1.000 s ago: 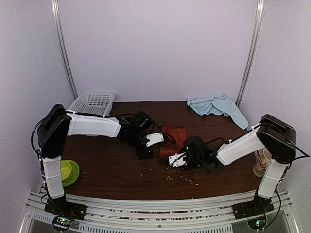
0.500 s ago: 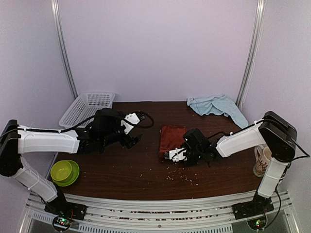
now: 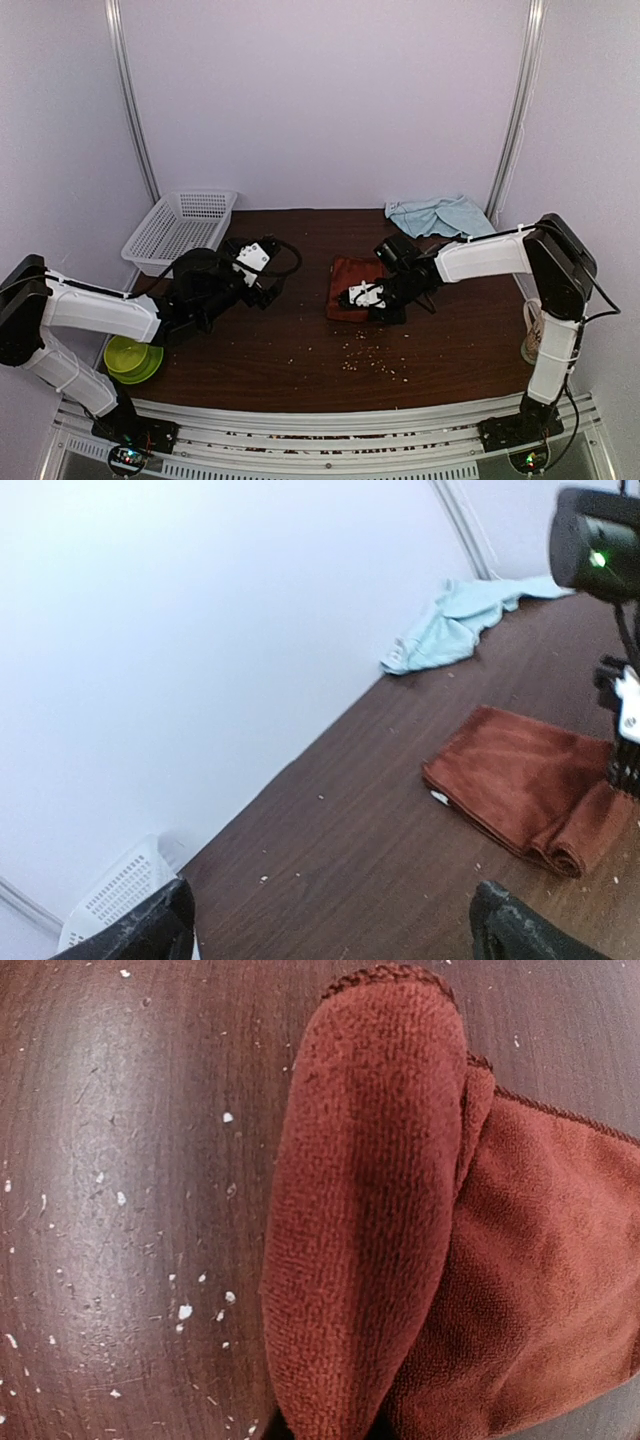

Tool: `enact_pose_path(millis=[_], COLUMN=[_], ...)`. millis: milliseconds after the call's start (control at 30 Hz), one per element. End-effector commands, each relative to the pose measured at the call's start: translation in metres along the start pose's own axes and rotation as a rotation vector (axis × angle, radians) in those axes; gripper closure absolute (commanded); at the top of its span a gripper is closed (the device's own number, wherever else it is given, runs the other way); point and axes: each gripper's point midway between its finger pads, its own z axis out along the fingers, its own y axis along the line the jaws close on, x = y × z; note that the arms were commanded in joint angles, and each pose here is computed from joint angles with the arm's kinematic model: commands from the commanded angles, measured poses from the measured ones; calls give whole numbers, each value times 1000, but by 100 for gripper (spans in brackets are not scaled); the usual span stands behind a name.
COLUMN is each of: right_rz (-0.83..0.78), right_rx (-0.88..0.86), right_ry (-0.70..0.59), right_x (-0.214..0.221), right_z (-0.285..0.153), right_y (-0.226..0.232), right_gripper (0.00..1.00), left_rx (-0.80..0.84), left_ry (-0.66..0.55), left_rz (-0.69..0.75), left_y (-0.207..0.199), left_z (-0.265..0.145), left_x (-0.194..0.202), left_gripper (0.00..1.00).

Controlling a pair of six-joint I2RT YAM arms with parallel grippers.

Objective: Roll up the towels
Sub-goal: Roll the towel at the center of the board.

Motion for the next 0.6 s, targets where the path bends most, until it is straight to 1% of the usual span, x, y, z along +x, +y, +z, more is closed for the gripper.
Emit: enact_pose_path(millis=[0, 67, 167, 267, 467, 533, 567], right_rz=[59, 68, 88, 121, 201, 219, 231], right_rx=[-235, -281, -363, -446, -567, -603, -628], right_ry=[28, 28, 35, 45, 49, 55, 61], right_x=[15, 16, 16, 15, 17, 19, 21], right_z=[2, 4, 5, 5, 0, -1, -1], right_y=[43, 49, 56, 62, 63, 64, 65], right_gripper=[100, 100, 100, 100, 100, 100, 100], left_rx=[-231, -249, -200, -78, -105, -119, -107], left_ry=[-154, -165, -166, -219, -388, -385, -363], left_rz=[-164, -181, -162, -82, 49, 149, 205], left_y=[55, 58, 48, 20, -7, -22, -36], left_z=[-12, -15, -11, -13, -42, -37, -30], left_x=[-44, -43, -42, -46, -43, -39, -33], left_gripper=[2, 2, 2, 2, 2, 2, 2])
